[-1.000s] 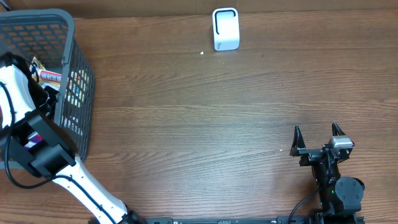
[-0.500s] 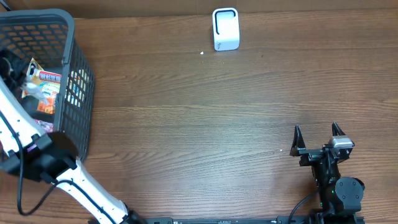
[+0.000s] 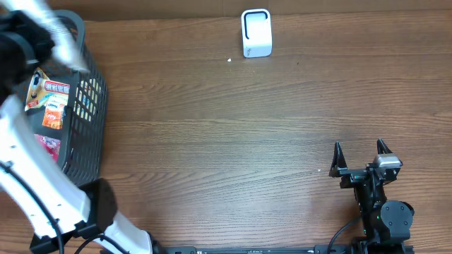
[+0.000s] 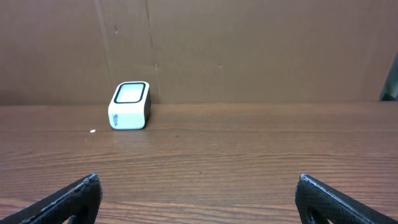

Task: Scan the item barcode
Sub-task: 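Lift tube out and place it on table near scanner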

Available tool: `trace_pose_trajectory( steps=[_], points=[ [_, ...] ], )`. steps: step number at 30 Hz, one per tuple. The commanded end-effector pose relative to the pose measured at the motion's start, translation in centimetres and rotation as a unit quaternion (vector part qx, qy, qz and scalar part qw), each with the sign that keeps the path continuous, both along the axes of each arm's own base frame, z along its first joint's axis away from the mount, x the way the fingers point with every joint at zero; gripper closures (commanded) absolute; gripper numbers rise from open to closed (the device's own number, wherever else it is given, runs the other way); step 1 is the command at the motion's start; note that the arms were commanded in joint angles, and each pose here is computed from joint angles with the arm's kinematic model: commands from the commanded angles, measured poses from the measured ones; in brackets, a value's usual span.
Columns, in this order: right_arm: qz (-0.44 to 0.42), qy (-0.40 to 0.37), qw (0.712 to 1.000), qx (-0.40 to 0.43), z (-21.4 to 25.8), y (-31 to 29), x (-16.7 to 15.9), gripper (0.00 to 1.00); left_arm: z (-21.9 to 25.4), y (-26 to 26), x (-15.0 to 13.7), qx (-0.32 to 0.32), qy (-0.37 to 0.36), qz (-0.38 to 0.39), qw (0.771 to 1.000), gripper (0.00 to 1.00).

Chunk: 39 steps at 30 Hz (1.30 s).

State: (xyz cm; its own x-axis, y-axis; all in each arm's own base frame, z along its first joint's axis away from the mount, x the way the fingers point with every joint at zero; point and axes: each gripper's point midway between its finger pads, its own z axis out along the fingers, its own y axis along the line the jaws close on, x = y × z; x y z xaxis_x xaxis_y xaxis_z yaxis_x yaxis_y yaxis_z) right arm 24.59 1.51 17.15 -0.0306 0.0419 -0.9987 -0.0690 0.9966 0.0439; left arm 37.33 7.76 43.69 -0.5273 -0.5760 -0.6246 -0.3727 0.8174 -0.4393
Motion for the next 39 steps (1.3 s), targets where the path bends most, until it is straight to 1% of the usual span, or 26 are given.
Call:
trace_pose_trajectory(
  steps=[1, 2, 5, 8, 9, 10, 11, 14, 17, 21, 25, 28, 30, 31, 32, 33, 35, 37, 39],
  points=[
    [-0.006, -0.002, 1.0, -0.003, -0.2, -0.2, 0.0, 0.0, -1.9, -8.4, 2.0, -0.012, 0.026, -0.125, 0.992, 0.96],
    [-0.006, -0.002, 1.0, -0.003, -0.2, -0.2, 0.0, 0.0, -3.7, -11.8, 2.7, -0.005, 0.054, -0.163, 0.985, 0.96],
    [-0.006, -0.002, 1.0, -0.003, -0.2, -0.2, 0.0, 0.0, -7.6, -16.8, 3.8, 0.012, 0.11, -0.215, 0.97, 0.96],
    [-0.006, -0.002, 1.0, -0.003, -0.2, -0.2, 0.0, 0.0, -12.2, -20.6, 4.7, 0.034, 0.17, -0.242, 0.955, 0.96],
    [-0.006, -0.002, 1.0, -0.003, -0.2, -0.2, 0.0, 0.0, -15.4, -23.1, 5.2, 0.043, 0.208, -0.253, 0.944, 0.96],
    [-0.006, -0.002, 1.0, -0.003, -0.2, -0.2, 0.0, 0.0, -16.6, -24.1, 5.4, 0.046, 0.22, -0.262, 0.938, 0.96],
    [-0.006, -0.002, 1.0, -0.003, -0.2, -0.2, 0.0, 0.0, -19.2, -26.0, 5.7, 0.052, 0.245, -0.278, 0.927, 0.96],
    [-0.006, -0.002, 1.0, -0.003, -0.2, -0.2, 0.0, 0.0, -24.4, -28.8, 5.9, 0.071, 0.297, -0.292, 0.906, 0.96],
    [-0.006, -0.002, 1.0, -0.003, -0.2, -0.2, 0.0, 0.0, -30.7, -30.8, 5.5, 0.105, 0.357, -0.288, 0.882, 0.96],
    [-0.006, -0.002, 1.0, -0.004, -0.2, -0.2, 0.0, 0.0, -36.3, -32.3, 4.7, 0.121, 0.407, -0.297, 0.855, 0.96],
    [-0.006, -0.002, 1.0, -0.004, -0.2, -0.2, 0.0, 0.0, -38.9, -32.4, 4.3, 0.134, 0.428, -0.296, 0.843, 0.96],
    [-0.006, -0.002, 1.0, -0.003, -0.2, -0.2, 0.0, 0.0, -39.3, -32.6, 4.5, 0.136, 0.427, -0.296, 0.844, 0.96],
    [-0.006, -0.002, 1.0, -0.003, -0.2, -0.2, 0.0, 0.0, -38.9, -32.6, 4.5, 0.134, 0.423, -0.297, 0.845, 0.95],
    [-0.006, -0.002, 1.0, -0.003, -0.2, -0.2, 0.0, 0.0, -38.7, -32.7, 4.5, 0.13, 0.423, -0.299, 0.846, 0.93],
    [-0.006, -0.002, 1.0, -0.003, -0.2, -0.2, 0.0, 0.0, -38.2, -33.1, 4.2, 0.117, 0.423, -0.307, 0.844, 0.89],
    [-0.006, -0.002, 1.0, -0.003, -0.2, -0.2, 0.0, 0.0, -37.7, -33.4, 4.0, 0.106, 0.422, -0.314, 0.844, 0.88],
    [-0.006, -0.002, 1.0, -0.003, -0.2, -0.2, 0.0, 0.0, -36.8, -34.0, 3.9, 0.086, 0.417, -0.322, 0.846, 0.89],
    [-0.006, -0.002, 1.0, -0.004, -0.2, -0.2, 0.0, 0.0, -35.1, -34.9, 3.7, 0.063, 0.402, -0.335, 0.85, 0.96],
    [-0.006, -0.002, 1.0, -0.003, -0.2, -0.2, 0.0, 0.0, -33.3, -35.5, 3.9, 0.052, 0.382, -0.349, 0.854, 0.96]
  ],
)
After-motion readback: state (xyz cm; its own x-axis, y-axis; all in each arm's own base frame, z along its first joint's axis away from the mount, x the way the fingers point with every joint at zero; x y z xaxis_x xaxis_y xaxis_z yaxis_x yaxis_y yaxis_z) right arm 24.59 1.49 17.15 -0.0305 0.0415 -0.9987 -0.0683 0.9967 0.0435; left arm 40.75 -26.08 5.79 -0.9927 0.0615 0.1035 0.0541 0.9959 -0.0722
